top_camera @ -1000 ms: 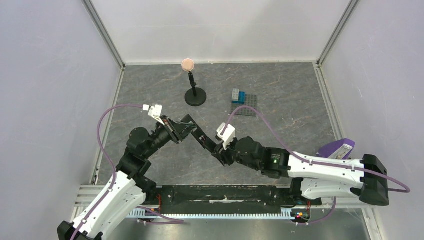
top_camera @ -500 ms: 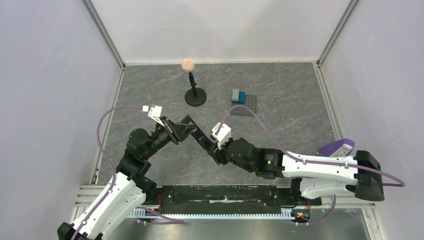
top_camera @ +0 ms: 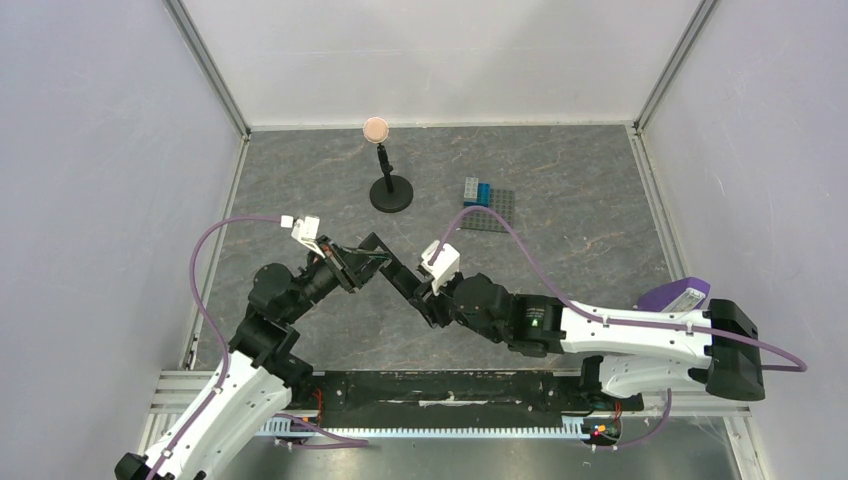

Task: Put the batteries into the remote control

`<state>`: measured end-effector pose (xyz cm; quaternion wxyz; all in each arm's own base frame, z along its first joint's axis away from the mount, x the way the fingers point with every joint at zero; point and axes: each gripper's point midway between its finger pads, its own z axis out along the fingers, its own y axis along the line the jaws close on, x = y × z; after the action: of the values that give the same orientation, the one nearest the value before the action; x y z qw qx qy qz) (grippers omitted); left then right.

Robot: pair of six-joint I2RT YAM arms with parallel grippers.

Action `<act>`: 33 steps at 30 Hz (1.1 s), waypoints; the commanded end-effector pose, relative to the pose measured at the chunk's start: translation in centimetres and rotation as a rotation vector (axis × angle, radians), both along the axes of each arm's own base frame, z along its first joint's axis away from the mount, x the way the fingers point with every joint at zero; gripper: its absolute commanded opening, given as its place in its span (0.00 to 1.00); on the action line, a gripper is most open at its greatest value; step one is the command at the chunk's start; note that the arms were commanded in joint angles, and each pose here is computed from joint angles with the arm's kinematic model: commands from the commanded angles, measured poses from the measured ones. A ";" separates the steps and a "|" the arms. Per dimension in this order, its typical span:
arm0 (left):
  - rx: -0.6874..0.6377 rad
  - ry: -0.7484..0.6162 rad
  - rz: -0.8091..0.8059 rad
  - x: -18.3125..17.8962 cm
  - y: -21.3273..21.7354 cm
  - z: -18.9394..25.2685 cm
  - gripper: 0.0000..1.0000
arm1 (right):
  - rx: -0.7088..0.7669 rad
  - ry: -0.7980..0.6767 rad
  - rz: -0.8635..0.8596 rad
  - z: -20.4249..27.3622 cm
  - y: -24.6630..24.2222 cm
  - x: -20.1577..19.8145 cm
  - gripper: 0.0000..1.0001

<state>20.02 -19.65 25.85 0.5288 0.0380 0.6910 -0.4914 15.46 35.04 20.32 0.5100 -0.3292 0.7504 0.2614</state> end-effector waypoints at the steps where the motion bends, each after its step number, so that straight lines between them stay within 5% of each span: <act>1: -0.005 -0.080 -0.009 -0.2 0.0 1.4 0.02 | 0.089 -0.012 0.010 3.0 1.7 0.0 0.30; 33: -0.015 -0.066 -0.017 -0.2 -0.1 1.5 0.02 | 0.028 0.002 -0.017 1.6 2.0 0.5 0.30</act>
<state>20.03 -19.54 25.81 0.5296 0.0356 0.6917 -0.4896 15.68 35.86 19.34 0.4967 -0.3280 0.7634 0.2510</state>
